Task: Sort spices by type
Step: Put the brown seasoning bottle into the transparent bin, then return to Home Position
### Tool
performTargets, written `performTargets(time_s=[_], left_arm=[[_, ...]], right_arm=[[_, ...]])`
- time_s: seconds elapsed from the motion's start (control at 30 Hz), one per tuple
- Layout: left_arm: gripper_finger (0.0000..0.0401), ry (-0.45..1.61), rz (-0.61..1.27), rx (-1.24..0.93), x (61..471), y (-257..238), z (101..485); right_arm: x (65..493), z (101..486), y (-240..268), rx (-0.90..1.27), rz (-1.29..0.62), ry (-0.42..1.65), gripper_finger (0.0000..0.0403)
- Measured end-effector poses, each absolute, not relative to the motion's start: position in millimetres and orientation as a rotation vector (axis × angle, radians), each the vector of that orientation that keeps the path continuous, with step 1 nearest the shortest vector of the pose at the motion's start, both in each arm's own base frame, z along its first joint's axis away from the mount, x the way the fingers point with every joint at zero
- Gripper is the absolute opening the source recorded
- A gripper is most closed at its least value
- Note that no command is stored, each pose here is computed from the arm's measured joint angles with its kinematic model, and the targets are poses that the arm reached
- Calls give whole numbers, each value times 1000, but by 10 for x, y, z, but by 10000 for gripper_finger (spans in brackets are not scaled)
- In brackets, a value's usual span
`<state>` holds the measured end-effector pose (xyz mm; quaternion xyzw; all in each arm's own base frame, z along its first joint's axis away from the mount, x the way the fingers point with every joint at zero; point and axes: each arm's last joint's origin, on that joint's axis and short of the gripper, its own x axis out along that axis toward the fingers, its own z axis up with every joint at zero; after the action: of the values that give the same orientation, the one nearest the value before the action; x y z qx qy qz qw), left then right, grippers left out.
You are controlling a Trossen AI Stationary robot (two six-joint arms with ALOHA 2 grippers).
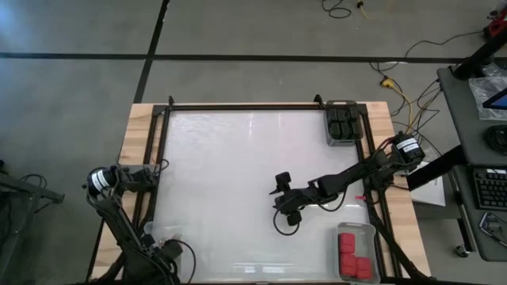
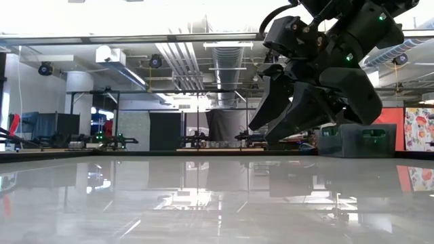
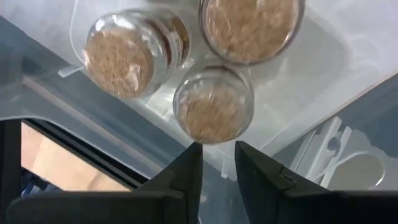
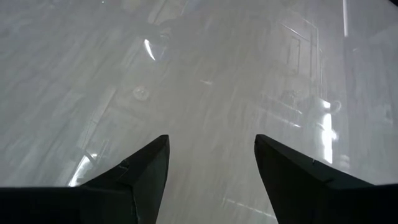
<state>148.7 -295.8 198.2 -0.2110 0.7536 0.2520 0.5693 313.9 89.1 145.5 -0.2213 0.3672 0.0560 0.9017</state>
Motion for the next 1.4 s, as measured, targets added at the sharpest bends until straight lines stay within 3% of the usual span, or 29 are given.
performTargets(time_s=[0.5,0.83,1.17,1.4], left_arm=[[75,1758,598,-496,1493,-2952,1982],[75,1737,794,-525,1453,-2883,1994],[75,1836,845,-532,1412,-2867,2019],[75,1803,784,-543,1455,-2928,2228]], right_arm=[[3139,1455,891,-458,116,759,237],[3139,1455,891,-458,116,759,238],[3139,1455,891,-458,116,759,229],[3139,1455,891,-458,116,759,240]])
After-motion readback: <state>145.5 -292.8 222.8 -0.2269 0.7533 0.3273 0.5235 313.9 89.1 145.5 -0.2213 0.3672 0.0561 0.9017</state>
